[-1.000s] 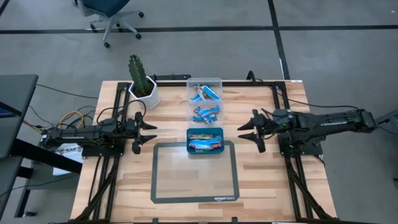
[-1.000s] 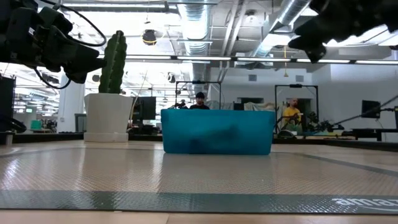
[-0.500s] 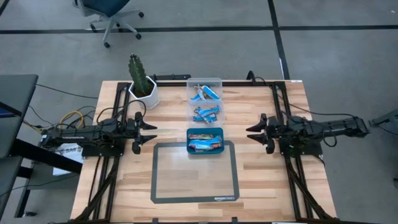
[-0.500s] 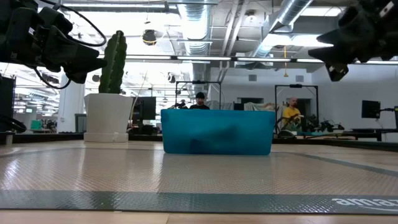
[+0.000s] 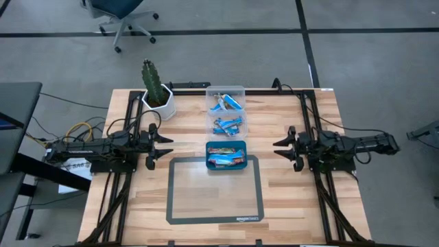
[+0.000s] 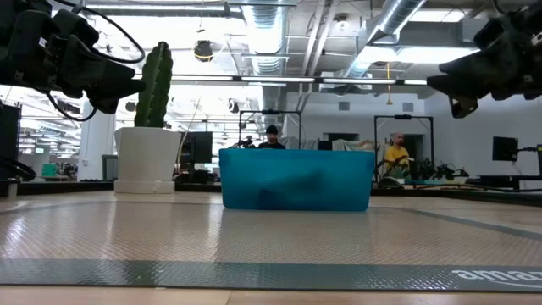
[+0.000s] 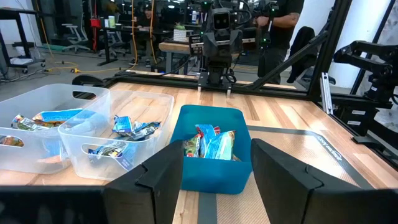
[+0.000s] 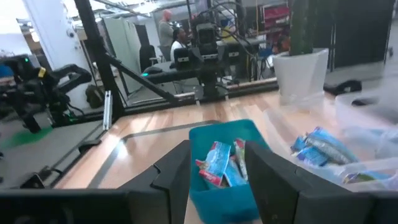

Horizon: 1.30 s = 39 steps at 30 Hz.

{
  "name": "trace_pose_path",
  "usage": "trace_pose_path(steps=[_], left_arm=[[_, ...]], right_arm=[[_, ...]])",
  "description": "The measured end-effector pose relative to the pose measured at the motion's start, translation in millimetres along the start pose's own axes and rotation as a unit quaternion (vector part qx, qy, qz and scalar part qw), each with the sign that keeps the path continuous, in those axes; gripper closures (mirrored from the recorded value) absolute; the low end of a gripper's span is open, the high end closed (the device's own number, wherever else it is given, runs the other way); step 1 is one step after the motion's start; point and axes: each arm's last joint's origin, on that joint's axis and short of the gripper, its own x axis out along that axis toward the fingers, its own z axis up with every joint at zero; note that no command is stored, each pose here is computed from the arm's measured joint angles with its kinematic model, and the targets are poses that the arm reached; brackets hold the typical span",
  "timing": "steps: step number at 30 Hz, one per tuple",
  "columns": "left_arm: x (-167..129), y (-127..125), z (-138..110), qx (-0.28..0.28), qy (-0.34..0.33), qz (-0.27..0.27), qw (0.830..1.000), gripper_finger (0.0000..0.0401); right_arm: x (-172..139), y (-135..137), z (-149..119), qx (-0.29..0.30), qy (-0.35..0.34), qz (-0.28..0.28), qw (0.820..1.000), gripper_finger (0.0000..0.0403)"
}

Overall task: Pick and place Granola Bars by type
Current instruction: Return to Home Position

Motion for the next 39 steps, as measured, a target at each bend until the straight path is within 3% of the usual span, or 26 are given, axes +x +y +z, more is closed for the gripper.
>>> trace_pose_path(steps=[5, 39], left_arm=[[0.0, 0.0, -0.1, 0.0, 0.0, 0.0, 1.0, 0.0221], [0.0, 0.0, 0.0, 0.0, 0.0, 0.0, 1.0, 0.0221]], right_arm=[[-0.3, -0.1, 0.3, -0.038, -0.002, 0.0, 0.999, 0.0262], [0.4, -0.3, -1.2, -0.038, 0.005, -0.001, 0.999, 0.0259]])
